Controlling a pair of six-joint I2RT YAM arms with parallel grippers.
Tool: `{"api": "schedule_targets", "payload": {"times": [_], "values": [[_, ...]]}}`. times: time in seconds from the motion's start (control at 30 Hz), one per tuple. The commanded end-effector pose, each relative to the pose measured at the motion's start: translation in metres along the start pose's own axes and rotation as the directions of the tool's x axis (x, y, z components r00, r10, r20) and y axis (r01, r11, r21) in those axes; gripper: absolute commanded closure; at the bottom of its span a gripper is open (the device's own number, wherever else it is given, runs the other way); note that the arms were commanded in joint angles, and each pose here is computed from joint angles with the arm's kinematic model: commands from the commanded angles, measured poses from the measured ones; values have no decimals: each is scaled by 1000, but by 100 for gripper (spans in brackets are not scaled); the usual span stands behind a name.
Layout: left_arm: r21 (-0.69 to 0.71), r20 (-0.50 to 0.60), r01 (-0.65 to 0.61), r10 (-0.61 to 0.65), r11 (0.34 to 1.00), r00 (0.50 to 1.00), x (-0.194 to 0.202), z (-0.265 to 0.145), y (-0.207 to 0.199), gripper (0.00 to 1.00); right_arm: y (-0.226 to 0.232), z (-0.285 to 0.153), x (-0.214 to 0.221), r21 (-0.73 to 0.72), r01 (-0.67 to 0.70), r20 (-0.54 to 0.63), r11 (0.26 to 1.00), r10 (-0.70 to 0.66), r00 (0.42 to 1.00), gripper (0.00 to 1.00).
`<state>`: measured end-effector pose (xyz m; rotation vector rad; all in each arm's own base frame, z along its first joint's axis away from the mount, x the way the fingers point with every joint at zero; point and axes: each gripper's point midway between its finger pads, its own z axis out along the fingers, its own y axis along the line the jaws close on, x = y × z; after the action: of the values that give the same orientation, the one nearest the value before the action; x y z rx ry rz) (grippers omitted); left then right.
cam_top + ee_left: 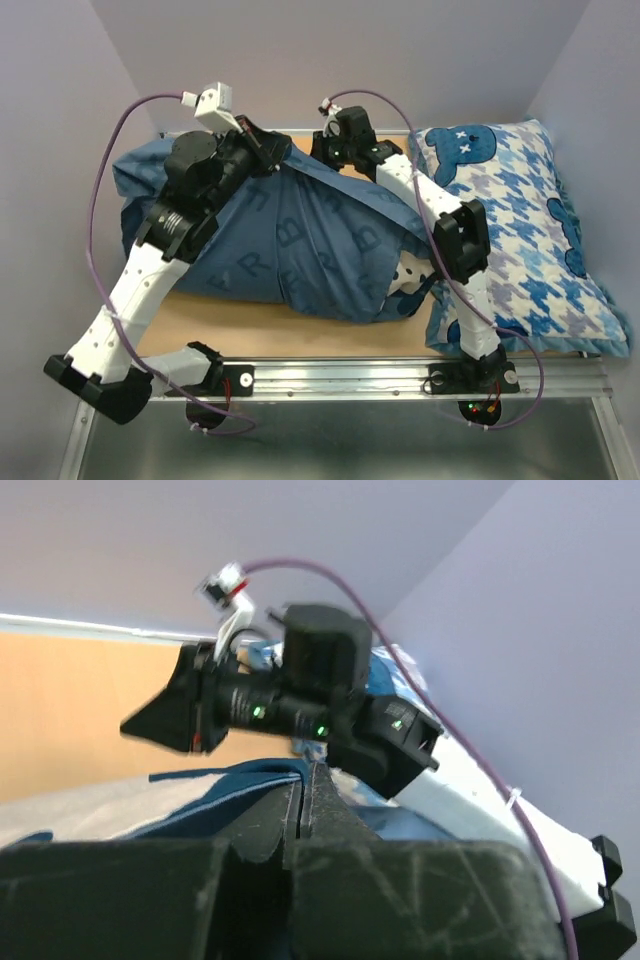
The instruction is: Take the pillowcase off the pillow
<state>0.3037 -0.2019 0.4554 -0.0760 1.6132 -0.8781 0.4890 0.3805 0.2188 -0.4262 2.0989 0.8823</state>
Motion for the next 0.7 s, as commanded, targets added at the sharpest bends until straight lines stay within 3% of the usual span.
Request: {"api": "schedule_targets", "payload": {"times": [0.0, 0.07, 0.2, 0.27, 0.4, 0.43, 0.53, 0.57, 0.67], "values": [[34, 223, -56, 47, 998, 974, -75, 16, -25, 100, 24, -2, 2, -119, -7, -24, 993, 4, 1000, 79], [-25, 156, -28, 31, 999, 987, -47, 46, 3, 100, 20, 0, 13, -113, -17, -48, 993, 12, 999, 79], [-121, 96, 43, -31, 992, 995, -2, 73, 66, 100, 0, -5, 7, 11, -25, -6, 1000, 25, 1000, 63], [-189, 79, 81, -67, 979, 995, 18, 80, 110, 100, -15, -16, -10, 86, -49, 48, 995, 45, 998, 50], [-230, 59, 76, -64, 970, 996, 35, 86, 151, 99, -58, -53, -68, 320, -129, 255, 938, 46, 966, 25], [-246, 52, 54, -42, 968, 998, 36, 90, 158, 93, -60, -70, -87, 352, -140, 308, 926, 27, 951, 17], [-258, 33, 34, -27, 966, 999, 43, 99, 166, 78, -71, -110, -131, 434, -188, 436, 881, -23, 899, 10], [-243, 27, 25, -19, 970, 999, 43, 102, 164, 67, -68, -127, -145, 437, -198, 472, 877, -36, 881, 9], [-213, 22, 17, -13, 977, 1000, 43, 107, 159, 47, -76, -161, -161, 463, -254, 533, 849, -37, 846, 9]]}}
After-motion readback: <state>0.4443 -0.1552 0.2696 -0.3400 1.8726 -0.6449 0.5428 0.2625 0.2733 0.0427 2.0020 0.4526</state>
